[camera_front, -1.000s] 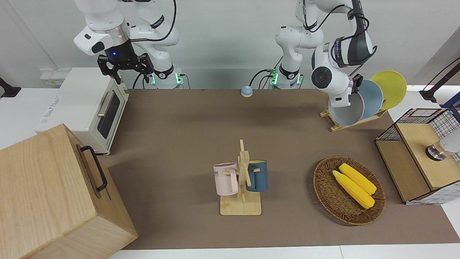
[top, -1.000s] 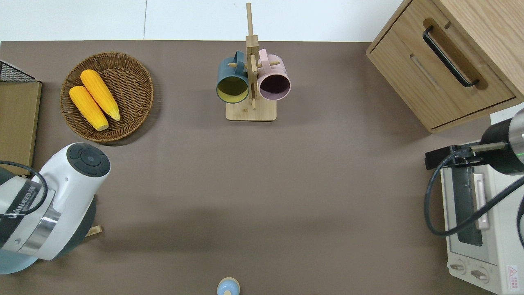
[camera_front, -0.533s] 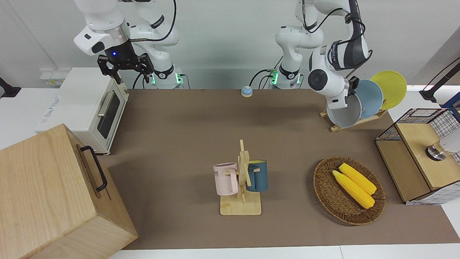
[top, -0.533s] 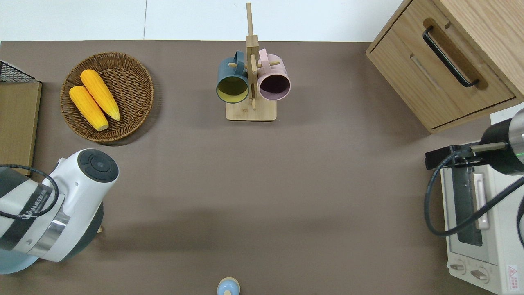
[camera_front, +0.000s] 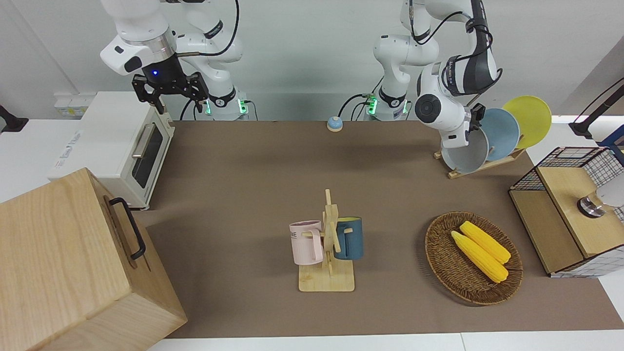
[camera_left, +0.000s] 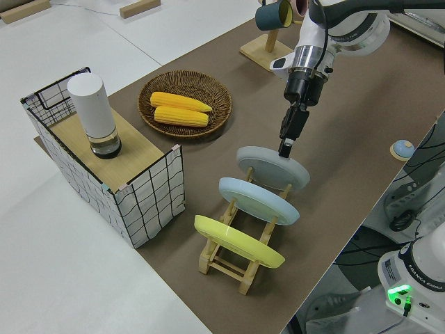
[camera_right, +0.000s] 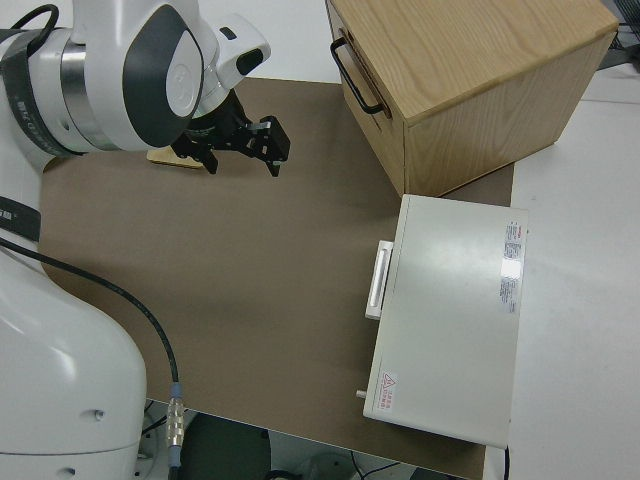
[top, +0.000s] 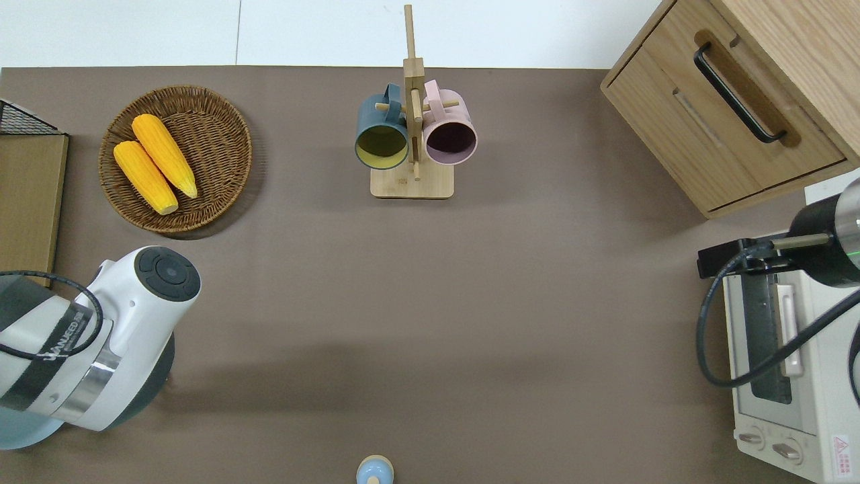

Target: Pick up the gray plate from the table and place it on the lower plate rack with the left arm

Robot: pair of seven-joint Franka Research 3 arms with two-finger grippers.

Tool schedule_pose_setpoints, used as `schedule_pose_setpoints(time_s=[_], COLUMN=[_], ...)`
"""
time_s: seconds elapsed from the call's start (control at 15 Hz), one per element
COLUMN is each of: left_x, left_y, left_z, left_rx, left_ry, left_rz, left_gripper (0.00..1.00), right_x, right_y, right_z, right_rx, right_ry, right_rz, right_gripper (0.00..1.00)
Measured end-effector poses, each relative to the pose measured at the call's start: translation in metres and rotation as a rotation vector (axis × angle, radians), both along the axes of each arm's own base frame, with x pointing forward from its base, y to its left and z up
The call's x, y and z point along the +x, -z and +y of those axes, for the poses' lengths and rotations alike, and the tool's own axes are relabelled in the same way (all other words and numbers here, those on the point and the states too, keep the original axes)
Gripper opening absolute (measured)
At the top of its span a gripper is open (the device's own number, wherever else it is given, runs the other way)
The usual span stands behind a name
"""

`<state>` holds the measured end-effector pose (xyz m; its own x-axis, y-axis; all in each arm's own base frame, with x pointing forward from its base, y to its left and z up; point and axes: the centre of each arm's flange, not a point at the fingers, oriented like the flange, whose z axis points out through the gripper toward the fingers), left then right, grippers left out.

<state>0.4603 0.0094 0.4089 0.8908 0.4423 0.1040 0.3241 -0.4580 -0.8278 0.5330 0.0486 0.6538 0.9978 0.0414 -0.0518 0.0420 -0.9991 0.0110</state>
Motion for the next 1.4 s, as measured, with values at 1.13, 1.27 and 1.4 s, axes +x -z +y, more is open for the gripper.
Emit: schedule_pose_setpoints(time_s=[1.13,1.27,1.4], left_x=[0.032,0.034,0.036], left_y=[-0.106,-0.12,-0.128], left_z=[-0.021,-0.026,-0.029], left_rx=[-0.345,-0.43,-0.53], left_ry=[0.181,0.2,0.213], left_rz=[0.041,0.037,0.038], left_gripper=[1.0,1.0,1.0], right_x=[0.0,0.0,0.0], right_y=[0.0,0.0,0.0], right_z=[0.0,0.0,0.0], right_rx=[0.0,0.0,0.0], right_ry=[0.0,0.0,0.0], right_rz=[0.0,0.0,0.0], right_gripper=[0.99,0.99,0.99])
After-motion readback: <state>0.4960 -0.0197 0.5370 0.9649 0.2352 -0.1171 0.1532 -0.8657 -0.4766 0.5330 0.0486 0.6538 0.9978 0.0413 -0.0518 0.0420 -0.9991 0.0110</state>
